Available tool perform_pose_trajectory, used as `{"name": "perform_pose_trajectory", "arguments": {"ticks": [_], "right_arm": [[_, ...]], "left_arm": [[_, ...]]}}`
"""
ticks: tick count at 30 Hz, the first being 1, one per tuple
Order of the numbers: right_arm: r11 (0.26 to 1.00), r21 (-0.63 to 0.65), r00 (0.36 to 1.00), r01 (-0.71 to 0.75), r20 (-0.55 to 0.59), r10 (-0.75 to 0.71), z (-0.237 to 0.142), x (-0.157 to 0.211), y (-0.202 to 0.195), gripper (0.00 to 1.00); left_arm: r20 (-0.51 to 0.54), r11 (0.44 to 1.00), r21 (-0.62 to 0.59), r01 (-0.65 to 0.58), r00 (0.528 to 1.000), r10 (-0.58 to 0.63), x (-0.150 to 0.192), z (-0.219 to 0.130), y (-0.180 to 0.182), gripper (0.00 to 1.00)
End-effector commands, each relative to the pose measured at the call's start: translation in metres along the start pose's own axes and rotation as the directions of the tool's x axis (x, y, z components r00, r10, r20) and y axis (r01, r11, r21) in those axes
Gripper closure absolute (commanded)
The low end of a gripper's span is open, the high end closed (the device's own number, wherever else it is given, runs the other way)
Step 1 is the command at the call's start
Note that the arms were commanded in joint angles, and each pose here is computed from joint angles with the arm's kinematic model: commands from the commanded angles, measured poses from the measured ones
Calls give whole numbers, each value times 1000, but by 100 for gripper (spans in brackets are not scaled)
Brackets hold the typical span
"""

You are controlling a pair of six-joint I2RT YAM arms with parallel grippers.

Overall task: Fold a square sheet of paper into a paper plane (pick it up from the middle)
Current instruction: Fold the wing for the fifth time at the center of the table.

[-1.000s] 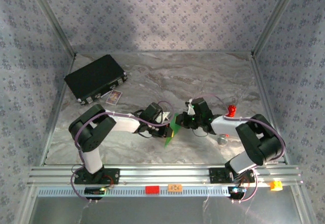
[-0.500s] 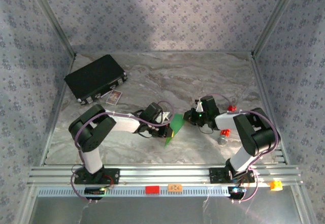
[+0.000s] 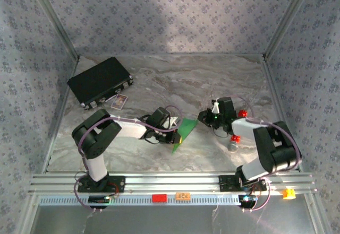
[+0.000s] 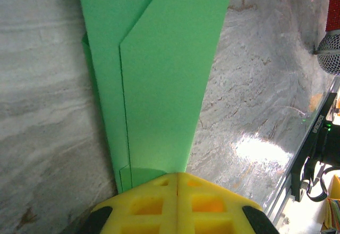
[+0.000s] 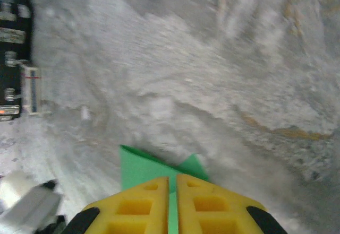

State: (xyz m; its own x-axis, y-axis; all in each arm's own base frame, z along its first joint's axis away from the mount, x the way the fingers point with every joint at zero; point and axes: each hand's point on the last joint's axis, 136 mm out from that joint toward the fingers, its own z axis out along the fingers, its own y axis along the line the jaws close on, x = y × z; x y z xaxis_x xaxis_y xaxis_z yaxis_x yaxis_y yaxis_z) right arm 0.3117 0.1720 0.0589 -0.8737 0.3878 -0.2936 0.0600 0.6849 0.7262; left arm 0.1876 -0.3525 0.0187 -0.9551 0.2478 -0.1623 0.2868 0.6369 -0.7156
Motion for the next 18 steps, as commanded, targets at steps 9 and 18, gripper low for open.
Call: {"name": "perform_pose_trajectory", "arguments": {"ticks": [9,18], "right_arm": [[992,-90,991,83,-96,-91,-1,47,40,88],[995,-61,964,84,-246,-97,34,106,33,96]], "left_arm": [[-65,989,-127,77,994,-86,29,1,40,100],[-48,991,-108,81,995,-87,25,2,35,100]]}}
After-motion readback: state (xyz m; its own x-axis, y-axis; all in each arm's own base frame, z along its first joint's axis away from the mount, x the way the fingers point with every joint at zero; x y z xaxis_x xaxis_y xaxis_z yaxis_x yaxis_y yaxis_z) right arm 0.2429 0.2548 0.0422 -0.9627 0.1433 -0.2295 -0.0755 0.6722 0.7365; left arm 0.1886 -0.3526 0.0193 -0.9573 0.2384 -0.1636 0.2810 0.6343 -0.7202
